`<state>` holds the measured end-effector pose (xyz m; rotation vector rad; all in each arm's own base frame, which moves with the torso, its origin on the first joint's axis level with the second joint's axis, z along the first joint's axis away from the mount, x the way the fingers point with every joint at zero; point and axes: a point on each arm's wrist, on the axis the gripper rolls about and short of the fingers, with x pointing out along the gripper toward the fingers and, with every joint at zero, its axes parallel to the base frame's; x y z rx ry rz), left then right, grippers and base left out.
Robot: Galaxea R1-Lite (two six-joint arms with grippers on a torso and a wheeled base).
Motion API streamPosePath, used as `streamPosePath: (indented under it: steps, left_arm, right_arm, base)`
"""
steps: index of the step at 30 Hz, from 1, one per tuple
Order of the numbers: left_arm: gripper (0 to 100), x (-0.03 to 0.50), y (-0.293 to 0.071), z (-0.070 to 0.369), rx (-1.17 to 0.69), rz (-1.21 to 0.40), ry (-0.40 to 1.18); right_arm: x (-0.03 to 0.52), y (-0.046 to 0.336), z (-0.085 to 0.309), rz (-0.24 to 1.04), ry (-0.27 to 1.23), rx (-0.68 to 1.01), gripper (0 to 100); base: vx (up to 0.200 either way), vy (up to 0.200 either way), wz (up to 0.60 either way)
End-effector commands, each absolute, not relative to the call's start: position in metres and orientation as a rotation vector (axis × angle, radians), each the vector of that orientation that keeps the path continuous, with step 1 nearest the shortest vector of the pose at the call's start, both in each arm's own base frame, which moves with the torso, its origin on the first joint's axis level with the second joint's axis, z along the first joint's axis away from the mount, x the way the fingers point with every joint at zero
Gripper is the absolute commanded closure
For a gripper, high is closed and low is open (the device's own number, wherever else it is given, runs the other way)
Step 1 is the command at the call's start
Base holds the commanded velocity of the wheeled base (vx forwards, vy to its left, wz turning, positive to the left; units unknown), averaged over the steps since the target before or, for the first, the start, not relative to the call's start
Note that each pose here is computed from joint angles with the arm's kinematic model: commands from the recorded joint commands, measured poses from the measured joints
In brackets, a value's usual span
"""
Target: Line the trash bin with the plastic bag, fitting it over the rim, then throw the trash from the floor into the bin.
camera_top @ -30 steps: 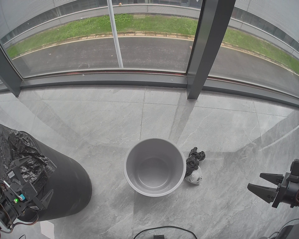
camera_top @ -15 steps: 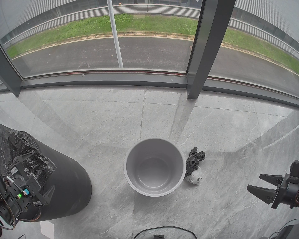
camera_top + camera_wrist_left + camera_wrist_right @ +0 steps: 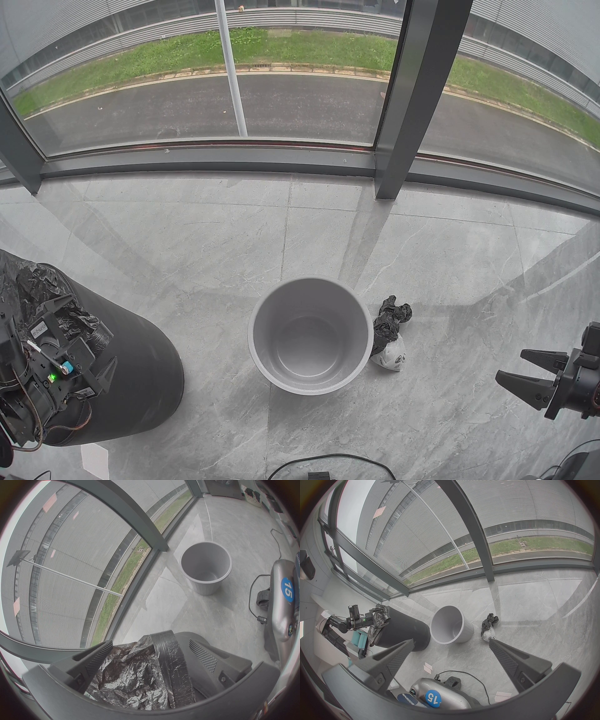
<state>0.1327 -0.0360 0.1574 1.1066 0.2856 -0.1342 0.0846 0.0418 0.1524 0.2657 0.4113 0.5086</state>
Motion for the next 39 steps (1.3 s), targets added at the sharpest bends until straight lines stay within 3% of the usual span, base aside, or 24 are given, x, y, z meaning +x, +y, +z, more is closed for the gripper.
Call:
streamPosePath:
  steps: [1,39]
  left_arm:
    - [0,0.1353,-0.0364,0.1532,1.117,-0.128,0.313]
    - [0,0.1313,-0.0303,0.1579,1.080,0.091,0.229]
  right_arm:
    - [0.0844,0.0418,0.1522,0.511,0.412,0.266,0]
    - [0.0830,0.0415,0.1469,0.510,0.432,0.262,0]
  base:
    - [0.000,0.000,0.00]
    - [0.000,0.000,0.00]
